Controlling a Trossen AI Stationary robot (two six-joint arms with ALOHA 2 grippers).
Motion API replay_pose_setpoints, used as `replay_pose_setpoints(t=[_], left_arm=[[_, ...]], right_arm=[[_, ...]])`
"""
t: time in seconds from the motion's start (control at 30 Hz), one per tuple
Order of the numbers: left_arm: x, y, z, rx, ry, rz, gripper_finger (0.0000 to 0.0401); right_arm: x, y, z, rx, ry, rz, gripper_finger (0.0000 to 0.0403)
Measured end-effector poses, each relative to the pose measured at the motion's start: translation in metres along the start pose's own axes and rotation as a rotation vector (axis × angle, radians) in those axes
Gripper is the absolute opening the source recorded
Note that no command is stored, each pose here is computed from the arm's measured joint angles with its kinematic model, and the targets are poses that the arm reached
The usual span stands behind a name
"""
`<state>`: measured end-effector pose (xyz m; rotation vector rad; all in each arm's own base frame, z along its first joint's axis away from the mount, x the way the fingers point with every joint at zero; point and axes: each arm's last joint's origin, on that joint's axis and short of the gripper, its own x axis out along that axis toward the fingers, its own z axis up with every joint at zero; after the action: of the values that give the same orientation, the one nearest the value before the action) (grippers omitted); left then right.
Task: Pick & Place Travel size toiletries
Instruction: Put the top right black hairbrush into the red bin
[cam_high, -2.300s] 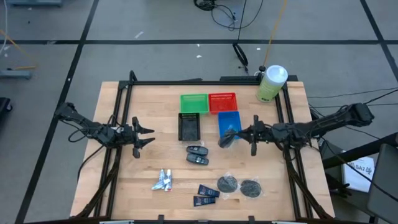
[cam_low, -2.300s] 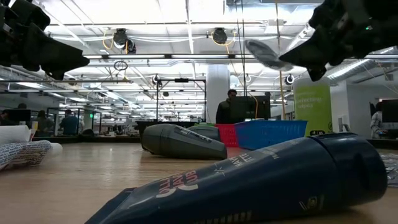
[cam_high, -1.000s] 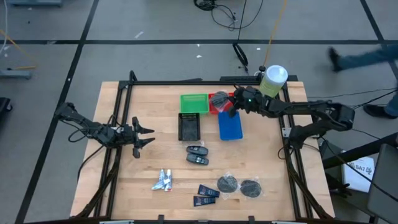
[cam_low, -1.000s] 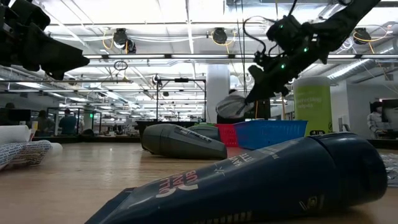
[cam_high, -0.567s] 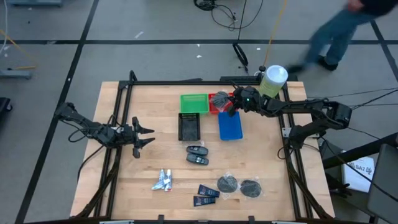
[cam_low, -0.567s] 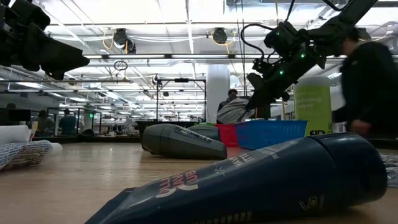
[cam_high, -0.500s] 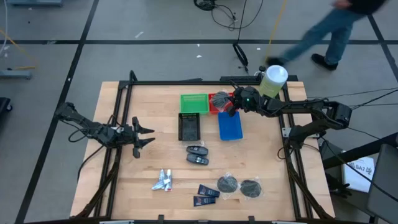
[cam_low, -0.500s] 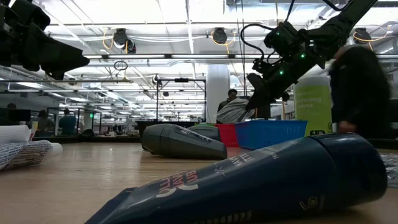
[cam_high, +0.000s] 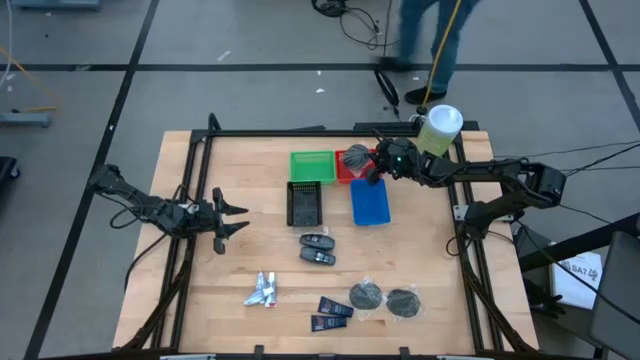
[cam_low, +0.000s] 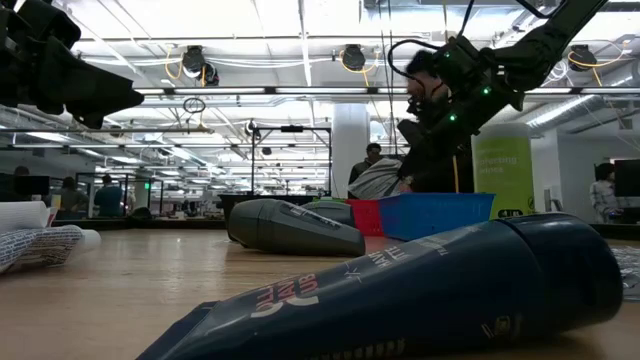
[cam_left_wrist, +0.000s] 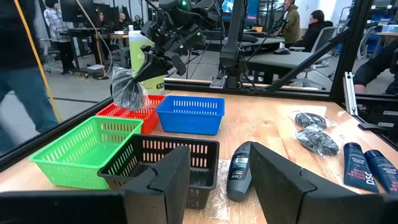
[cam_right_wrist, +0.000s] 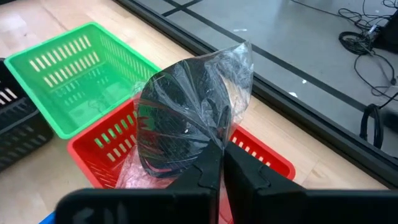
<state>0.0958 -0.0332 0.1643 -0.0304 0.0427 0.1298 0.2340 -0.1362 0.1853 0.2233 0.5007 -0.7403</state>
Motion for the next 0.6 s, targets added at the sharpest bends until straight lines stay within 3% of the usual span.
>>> replay_pose_setpoints(t=[0.17,0.6], left_arm=[[0.0,0.0,0.0,0.003,0.0,0.0,0.0163],[0.0,0.0,0.0001,0.0,0.0,0.0,0.0163]], right_arm=[[0.0,0.0,-0.0002,0.0,0.001,0.0,0.002],[0.0,-0.0001,-0.0009,-0.008,0.008,0.001,0.0103]])
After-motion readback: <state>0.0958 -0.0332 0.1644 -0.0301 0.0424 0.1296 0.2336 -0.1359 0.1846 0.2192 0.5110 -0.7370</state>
